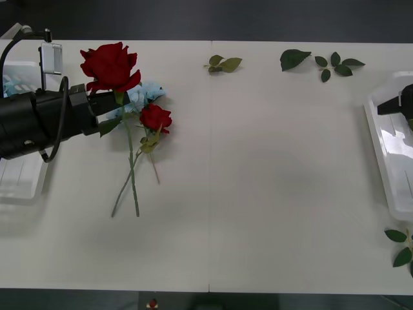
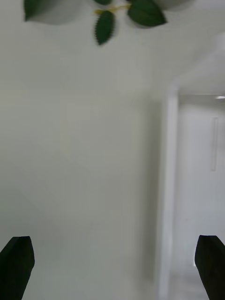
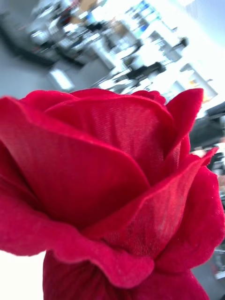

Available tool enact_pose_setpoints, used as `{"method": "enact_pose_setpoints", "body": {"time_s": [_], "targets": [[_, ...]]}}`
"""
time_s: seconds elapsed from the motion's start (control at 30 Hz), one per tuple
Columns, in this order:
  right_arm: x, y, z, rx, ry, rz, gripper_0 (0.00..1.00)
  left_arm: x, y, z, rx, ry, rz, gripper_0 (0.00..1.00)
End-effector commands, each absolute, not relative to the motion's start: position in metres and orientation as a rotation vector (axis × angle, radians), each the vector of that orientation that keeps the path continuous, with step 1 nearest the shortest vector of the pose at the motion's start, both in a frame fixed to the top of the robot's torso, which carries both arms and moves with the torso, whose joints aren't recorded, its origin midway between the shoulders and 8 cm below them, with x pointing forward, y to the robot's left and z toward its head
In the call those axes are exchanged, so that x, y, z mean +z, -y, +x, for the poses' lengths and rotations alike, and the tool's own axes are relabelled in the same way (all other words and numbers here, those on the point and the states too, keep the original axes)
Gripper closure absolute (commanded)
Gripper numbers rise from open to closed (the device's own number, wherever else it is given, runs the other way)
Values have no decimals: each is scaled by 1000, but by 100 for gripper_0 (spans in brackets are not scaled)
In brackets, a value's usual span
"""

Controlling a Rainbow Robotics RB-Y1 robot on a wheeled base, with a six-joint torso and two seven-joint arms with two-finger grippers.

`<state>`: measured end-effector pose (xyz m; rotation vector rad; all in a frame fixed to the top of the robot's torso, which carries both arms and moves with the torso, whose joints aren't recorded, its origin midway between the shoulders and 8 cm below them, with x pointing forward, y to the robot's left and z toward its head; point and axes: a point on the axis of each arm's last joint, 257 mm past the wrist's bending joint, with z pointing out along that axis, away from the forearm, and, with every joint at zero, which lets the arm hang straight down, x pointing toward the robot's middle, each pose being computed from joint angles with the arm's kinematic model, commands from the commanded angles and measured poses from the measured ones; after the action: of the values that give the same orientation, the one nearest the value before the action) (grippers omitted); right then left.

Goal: Put the red flowers into the right box and the blue flowers into the left box

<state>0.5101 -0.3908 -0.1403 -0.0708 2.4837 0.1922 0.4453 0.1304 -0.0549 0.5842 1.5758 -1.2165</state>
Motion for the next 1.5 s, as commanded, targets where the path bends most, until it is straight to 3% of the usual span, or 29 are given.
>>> {"method": "enact_pose_setpoints", "body": {"time_s": [0.03,0.43,0.73,0.97,1.5], "targets": [[-108,353,494,299,-2414,-204,0,-39,-94,424,-1309,-1448,655,100],[-91,221,405,810,-2248,-726,0,-43,-11,409,-1352,-1259,630,100],[-121,187,361,894,-2073,-1085,0,-20,26,418,-1404,-1186,497,100],[-133,164,349,921,-1915,-1220,0,-12,49,410,-1470,-1164,464,100],[-134,109,342,1097,-1792,-1161,0,-30,87,406,-1495,-1214,464,100]]}}
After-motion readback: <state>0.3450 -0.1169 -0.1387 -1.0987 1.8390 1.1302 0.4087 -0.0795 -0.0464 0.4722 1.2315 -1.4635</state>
